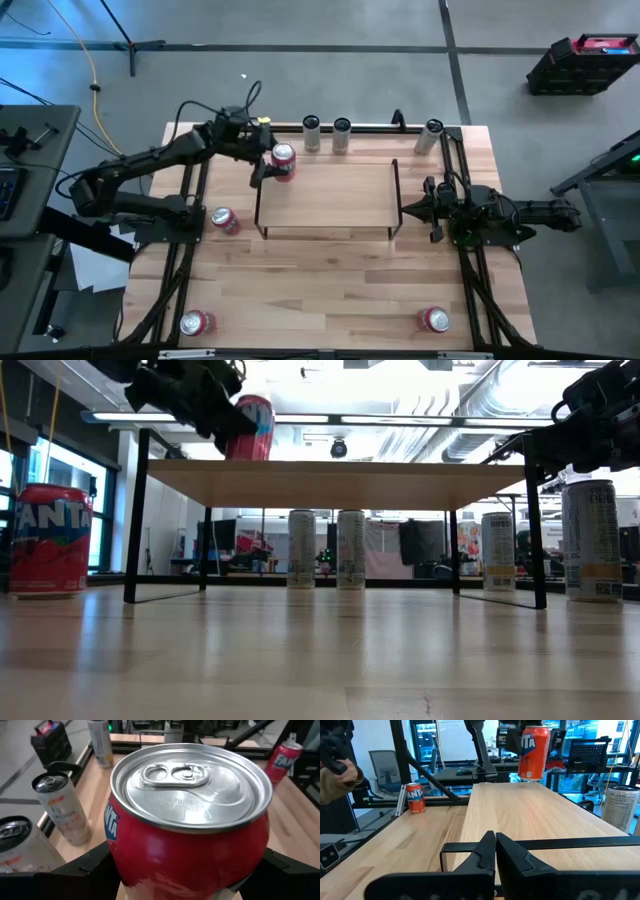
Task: Place canned beverage on shelf
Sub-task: Put the red soda can on the shelf
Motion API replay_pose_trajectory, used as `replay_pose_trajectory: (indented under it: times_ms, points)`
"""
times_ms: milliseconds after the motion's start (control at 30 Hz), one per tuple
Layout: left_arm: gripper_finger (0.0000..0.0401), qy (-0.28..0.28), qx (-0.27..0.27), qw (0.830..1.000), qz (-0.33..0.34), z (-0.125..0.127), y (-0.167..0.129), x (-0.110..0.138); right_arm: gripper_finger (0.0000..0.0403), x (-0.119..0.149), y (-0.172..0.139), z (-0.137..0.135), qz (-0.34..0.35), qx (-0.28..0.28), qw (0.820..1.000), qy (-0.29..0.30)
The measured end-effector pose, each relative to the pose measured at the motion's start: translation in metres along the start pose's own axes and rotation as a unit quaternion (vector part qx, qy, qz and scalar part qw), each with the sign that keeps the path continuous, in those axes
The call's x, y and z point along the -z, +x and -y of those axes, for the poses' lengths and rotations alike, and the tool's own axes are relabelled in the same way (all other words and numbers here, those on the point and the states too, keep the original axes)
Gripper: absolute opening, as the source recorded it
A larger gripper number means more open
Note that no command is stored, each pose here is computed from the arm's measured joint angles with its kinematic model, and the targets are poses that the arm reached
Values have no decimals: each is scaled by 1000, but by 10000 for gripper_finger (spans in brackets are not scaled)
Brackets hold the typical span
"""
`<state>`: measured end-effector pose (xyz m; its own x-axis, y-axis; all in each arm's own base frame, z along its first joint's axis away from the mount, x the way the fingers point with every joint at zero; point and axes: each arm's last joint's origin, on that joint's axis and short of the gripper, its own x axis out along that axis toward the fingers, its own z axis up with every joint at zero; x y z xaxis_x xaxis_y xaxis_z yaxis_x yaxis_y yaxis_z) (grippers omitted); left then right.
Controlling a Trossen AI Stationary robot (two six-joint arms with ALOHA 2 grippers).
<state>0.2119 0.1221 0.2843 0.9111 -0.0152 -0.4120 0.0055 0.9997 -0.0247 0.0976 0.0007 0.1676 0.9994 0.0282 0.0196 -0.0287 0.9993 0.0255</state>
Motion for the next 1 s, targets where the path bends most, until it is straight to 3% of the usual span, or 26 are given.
replay_pose_trajectory:
  times_ms: [167, 467, 733, 1000]
  points:
    - [285, -8, -1, 999, 42, 7, -2, 11, 0, 0, 0, 0, 0, 0, 1000, 0]
    - [285, -15, -21, 1000, 14, 11, -5, 16, 0, 0, 0, 0, 0, 0, 1000, 0]
    - [285, 7, -16, 999, 36, 20, -2, 35, 0, 0, 0, 0, 0, 0, 1000, 0]
    - [285, 27, -21, 998, 43, 26, -15, 32, 0, 0, 0, 0, 0, 0, 1000, 0]
